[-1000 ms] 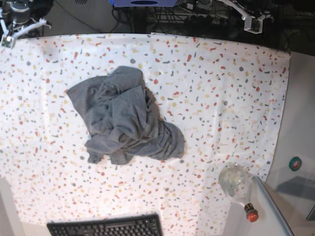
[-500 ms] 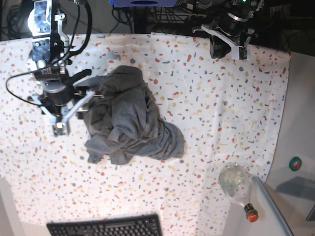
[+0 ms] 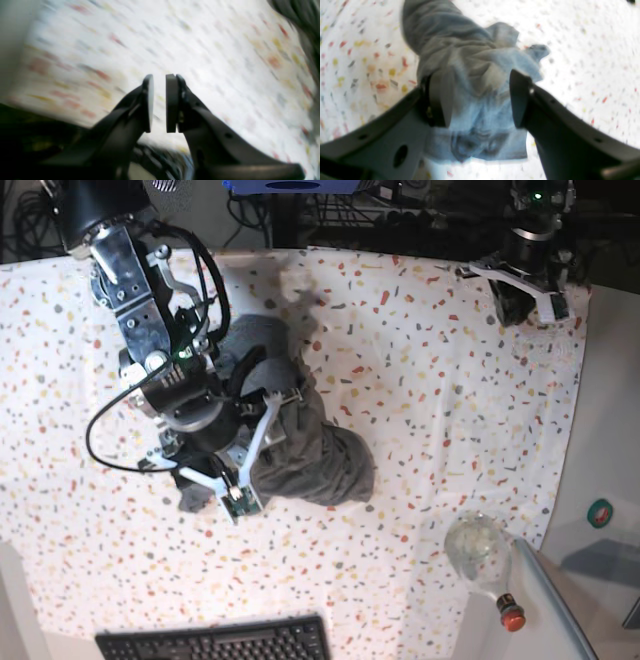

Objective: Layout the t-shirt on the table in an organized manner, then fold the t-shirt properly
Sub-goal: 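Grasp the crumpled grey t-shirt with the right gripper and drag it aside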

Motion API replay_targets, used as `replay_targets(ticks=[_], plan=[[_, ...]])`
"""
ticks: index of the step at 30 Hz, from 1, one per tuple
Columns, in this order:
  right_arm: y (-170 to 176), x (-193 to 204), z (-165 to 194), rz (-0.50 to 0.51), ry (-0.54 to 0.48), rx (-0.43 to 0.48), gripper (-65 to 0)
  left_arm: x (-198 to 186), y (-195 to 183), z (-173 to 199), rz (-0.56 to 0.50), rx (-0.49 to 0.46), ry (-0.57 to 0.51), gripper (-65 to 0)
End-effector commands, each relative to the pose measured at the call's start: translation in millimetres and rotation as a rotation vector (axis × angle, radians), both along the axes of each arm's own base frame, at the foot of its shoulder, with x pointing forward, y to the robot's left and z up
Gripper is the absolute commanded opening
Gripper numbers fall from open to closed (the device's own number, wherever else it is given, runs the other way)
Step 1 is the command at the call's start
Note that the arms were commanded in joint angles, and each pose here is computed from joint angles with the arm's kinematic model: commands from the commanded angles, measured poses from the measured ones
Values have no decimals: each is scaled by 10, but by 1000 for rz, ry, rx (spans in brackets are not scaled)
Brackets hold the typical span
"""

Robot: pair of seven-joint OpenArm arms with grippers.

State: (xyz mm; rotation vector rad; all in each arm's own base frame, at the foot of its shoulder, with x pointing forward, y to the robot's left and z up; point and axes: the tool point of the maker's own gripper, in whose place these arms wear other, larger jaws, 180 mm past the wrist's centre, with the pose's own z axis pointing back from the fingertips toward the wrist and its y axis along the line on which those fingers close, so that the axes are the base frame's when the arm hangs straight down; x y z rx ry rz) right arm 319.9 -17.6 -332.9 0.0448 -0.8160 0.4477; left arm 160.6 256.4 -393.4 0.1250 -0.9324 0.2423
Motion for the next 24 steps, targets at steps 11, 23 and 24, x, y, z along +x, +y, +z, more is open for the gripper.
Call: replay_targets(ticks=[11,23,24], plan=[[96,115,-438,-1,126,-37,-317,-5,207,133,38,41,-33,-559],[-262,21,112,-94,-46,42,-650,179,263,82,56,38,-55,-559],[-473,85,195,-136,-86,30,-650,179,266,74,57,37,-54,-559]])
